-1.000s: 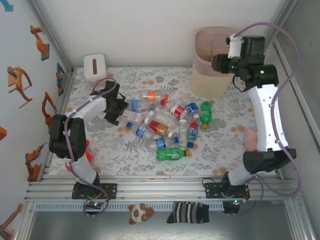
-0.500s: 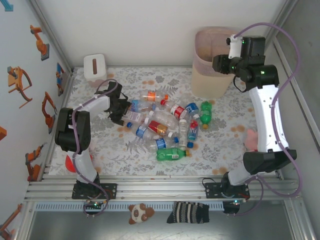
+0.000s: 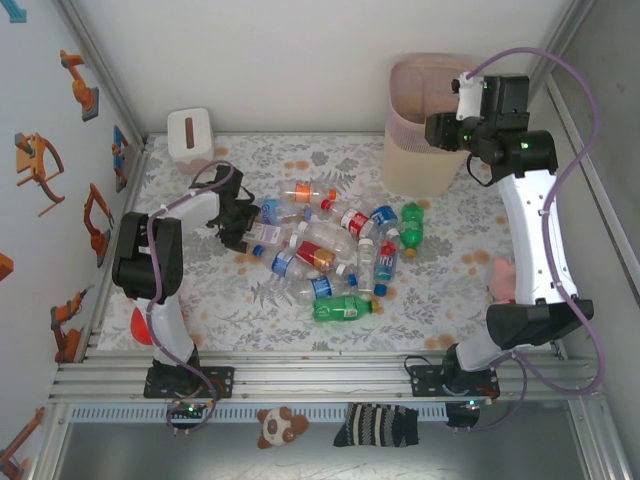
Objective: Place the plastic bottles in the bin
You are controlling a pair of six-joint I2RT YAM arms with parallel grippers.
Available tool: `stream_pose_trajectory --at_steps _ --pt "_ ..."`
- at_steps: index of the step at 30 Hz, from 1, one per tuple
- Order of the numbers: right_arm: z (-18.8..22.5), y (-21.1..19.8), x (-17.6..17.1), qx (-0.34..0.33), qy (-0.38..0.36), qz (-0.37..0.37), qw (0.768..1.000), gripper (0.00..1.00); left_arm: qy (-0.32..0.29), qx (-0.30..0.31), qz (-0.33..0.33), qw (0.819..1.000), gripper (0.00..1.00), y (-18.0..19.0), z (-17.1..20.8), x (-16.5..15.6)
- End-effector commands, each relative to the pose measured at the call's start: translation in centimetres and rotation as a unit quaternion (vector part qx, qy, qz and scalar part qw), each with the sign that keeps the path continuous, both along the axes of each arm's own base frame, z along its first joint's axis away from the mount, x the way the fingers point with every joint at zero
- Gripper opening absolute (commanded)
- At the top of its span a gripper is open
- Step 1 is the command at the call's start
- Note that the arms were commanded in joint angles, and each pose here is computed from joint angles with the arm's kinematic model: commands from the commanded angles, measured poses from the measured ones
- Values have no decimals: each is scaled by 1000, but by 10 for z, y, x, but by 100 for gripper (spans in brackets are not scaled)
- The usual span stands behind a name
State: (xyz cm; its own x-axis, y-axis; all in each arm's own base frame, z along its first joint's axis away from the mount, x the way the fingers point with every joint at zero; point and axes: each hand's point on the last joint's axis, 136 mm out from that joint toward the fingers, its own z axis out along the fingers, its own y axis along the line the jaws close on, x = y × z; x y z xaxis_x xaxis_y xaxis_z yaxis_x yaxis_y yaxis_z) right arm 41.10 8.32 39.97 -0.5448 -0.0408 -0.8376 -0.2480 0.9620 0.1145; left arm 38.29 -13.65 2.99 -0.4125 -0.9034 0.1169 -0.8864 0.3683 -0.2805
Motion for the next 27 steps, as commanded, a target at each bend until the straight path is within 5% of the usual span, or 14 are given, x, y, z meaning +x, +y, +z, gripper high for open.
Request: stream_pose_trajectory --at_steps 1,16,27 --pt "9 -2 -10 -11 -13 -2 1000 47 14 0 19 1000 75 5 -5 0" --pt "18 -3 -14 -10 -23 -4 1000 47 -32 15 32 999 63 24 33 2" --pt "34 2 -26 15 -46 9 999 47 -186 23 -46 981 63 25 120 13"
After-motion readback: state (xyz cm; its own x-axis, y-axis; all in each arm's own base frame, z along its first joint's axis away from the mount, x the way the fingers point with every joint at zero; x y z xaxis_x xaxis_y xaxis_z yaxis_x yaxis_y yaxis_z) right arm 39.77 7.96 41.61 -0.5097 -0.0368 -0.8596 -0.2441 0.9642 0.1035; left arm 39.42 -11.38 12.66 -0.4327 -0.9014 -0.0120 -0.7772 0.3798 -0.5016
